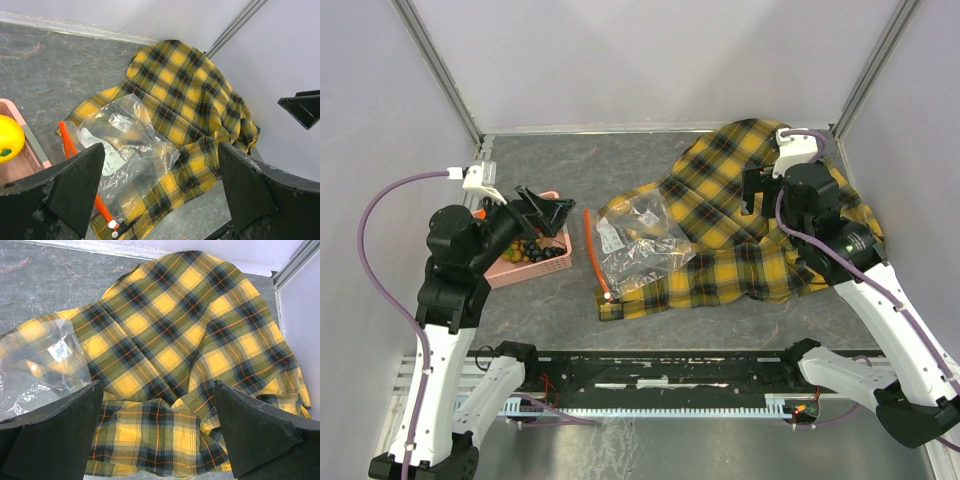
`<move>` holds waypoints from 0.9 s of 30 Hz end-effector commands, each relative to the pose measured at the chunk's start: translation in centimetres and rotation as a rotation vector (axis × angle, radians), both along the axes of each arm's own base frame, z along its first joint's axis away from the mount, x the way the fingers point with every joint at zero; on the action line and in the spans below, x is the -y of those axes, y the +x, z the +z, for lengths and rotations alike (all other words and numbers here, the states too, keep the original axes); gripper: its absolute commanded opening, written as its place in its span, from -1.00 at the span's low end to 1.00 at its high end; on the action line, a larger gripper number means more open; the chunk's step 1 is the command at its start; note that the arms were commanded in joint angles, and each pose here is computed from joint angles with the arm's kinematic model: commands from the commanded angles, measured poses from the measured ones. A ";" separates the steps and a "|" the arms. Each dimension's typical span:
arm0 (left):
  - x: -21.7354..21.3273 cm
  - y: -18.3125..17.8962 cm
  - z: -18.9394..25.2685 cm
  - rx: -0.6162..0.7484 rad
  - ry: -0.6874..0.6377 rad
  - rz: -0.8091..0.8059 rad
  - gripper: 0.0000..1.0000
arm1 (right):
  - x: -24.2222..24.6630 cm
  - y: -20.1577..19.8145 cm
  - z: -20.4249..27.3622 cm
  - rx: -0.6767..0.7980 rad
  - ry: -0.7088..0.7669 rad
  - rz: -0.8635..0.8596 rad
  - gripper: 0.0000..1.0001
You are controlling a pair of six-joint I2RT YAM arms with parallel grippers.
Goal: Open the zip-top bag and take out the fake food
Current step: Reset both arms
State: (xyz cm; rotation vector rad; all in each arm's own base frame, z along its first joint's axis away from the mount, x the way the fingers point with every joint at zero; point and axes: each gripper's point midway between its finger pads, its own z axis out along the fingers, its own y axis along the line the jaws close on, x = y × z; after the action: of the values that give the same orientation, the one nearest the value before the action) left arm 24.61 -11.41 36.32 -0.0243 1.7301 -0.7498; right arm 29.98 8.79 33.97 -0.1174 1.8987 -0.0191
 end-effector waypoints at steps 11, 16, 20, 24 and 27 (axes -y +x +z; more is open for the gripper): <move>1.3 -0.5 3.1 0.116 -0.015 -0.092 0.98 | -3.3 -1.4 1.0 0.049 0.047 0.229 0.98; 1.3 -0.4 2.9 0.113 -0.010 -0.091 0.98 | -3.3 -1.2 1.1 0.052 0.044 0.226 0.98; 1.1 -0.4 2.9 0.116 -0.005 -0.080 0.98 | -3.3 -1.2 0.9 0.042 0.043 0.221 0.98; 0.8 -0.4 2.7 0.115 0.008 -0.064 0.98 | -3.0 -1.1 0.4 0.034 0.038 0.205 0.98; 0.5 -0.3 2.5 0.112 0.022 -0.052 0.98 | -2.7 -1.0 0.1 0.023 0.048 0.178 0.98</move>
State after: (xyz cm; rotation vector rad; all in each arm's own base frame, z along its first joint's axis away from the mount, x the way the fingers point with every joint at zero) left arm 24.34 -12.40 37.07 0.0363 1.7045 -0.8024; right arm 28.57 11.68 33.05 -0.2959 1.8977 0.1462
